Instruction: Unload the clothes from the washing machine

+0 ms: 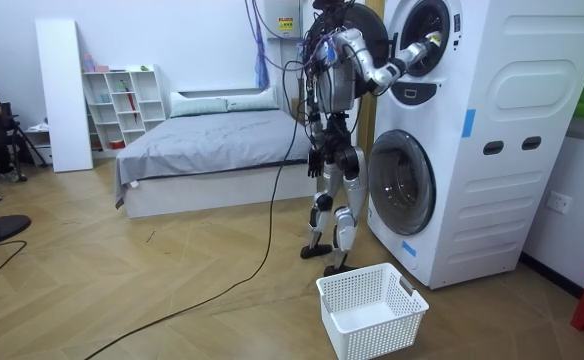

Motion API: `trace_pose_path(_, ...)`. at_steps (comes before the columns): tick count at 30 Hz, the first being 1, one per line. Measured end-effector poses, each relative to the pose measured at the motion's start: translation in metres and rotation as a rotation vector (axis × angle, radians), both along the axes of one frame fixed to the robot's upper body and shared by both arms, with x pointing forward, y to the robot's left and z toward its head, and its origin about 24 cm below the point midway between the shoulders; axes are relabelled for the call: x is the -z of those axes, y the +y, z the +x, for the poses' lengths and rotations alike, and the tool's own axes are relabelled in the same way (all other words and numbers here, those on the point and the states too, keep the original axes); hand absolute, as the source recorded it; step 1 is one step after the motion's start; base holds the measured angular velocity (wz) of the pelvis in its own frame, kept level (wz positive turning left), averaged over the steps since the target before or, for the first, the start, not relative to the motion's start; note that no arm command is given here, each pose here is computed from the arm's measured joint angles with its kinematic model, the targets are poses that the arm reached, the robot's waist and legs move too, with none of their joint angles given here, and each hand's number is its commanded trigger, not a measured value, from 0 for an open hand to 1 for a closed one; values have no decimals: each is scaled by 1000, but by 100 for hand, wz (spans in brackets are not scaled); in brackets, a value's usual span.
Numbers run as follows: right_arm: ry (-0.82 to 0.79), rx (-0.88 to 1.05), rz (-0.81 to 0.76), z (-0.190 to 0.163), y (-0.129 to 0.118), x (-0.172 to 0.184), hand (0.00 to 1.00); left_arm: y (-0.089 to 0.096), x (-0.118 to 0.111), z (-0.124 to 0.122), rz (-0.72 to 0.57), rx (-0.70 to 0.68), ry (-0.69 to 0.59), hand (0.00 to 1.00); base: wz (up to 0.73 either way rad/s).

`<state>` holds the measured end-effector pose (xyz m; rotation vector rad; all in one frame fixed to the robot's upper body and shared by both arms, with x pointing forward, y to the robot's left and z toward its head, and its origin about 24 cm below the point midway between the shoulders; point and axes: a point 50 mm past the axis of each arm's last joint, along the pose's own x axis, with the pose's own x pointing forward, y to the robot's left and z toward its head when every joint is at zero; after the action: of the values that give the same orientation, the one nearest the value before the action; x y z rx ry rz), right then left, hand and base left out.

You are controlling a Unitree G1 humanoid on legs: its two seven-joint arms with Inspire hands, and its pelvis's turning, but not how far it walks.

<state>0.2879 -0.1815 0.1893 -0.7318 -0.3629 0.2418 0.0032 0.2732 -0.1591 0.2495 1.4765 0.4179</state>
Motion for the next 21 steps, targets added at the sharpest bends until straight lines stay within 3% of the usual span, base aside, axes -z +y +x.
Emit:
trace_pose_path(11, 107, -12, -50, 25, -3, -6, 0, 6, -2, -6, -17, -7, 39, 0, 3)
trace_pose_path(21, 129, 19, -51, 27, -9, -7, 0, 10, -5, -9, -17, -29, 37, 0, 2)
